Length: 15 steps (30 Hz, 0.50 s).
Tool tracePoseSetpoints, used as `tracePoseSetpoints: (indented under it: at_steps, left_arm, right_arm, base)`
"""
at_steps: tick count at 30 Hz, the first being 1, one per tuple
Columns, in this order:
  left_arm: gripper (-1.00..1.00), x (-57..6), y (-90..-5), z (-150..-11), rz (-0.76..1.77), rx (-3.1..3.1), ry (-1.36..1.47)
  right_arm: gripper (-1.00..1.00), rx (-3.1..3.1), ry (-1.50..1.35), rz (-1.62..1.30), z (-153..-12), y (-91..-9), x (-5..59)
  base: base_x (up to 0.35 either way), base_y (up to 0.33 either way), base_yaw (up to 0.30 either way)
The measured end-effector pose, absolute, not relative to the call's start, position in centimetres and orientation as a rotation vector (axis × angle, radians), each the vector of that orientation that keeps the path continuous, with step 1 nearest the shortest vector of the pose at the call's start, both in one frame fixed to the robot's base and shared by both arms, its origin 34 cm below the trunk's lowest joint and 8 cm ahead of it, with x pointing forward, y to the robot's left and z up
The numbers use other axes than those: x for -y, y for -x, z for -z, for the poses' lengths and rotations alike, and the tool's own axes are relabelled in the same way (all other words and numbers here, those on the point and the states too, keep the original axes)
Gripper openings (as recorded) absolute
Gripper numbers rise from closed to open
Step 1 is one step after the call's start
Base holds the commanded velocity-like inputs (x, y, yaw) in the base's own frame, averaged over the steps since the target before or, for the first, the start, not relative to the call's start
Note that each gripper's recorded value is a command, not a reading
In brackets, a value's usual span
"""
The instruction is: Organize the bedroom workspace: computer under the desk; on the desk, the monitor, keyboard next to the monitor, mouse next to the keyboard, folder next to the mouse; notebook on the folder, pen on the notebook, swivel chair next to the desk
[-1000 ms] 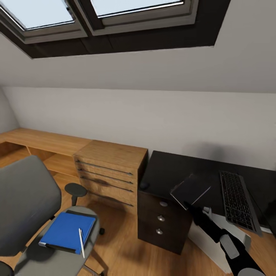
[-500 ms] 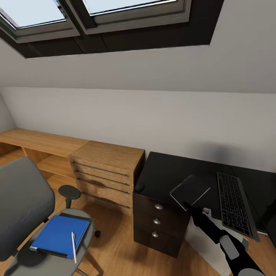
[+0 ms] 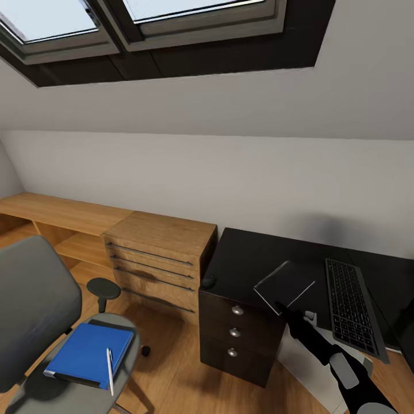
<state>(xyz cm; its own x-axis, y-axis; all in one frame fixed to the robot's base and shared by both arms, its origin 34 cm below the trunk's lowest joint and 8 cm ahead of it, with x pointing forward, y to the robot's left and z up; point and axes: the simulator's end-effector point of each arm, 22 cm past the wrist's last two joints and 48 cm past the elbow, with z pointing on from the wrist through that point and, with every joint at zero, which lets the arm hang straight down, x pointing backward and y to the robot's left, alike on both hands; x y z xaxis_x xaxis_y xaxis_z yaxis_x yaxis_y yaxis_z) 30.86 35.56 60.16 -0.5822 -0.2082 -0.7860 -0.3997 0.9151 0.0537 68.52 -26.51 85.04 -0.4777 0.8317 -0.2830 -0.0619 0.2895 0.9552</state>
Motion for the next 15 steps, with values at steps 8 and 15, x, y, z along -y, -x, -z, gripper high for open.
tracePoseSetpoints:
  at_steps: [8,15]
  left_arm:
    - [1.0,-35.54,-30.85,-60.15,-0.283,-2.208,0.432]
    - [1.0,-35.45,-30.85,-60.14,-0.281,-2.209,0.431]
  right_arm:
    - [-1.0,-1.704,-0.7,-1.31,-85.12,-68.56,26.46]
    - [-1.0,-1.706,-0.7,-1.309,-85.09,-68.56,26.46]
  base:
    - [0.0,0.0,0.0]
    - [0.0,0.0,0.0]
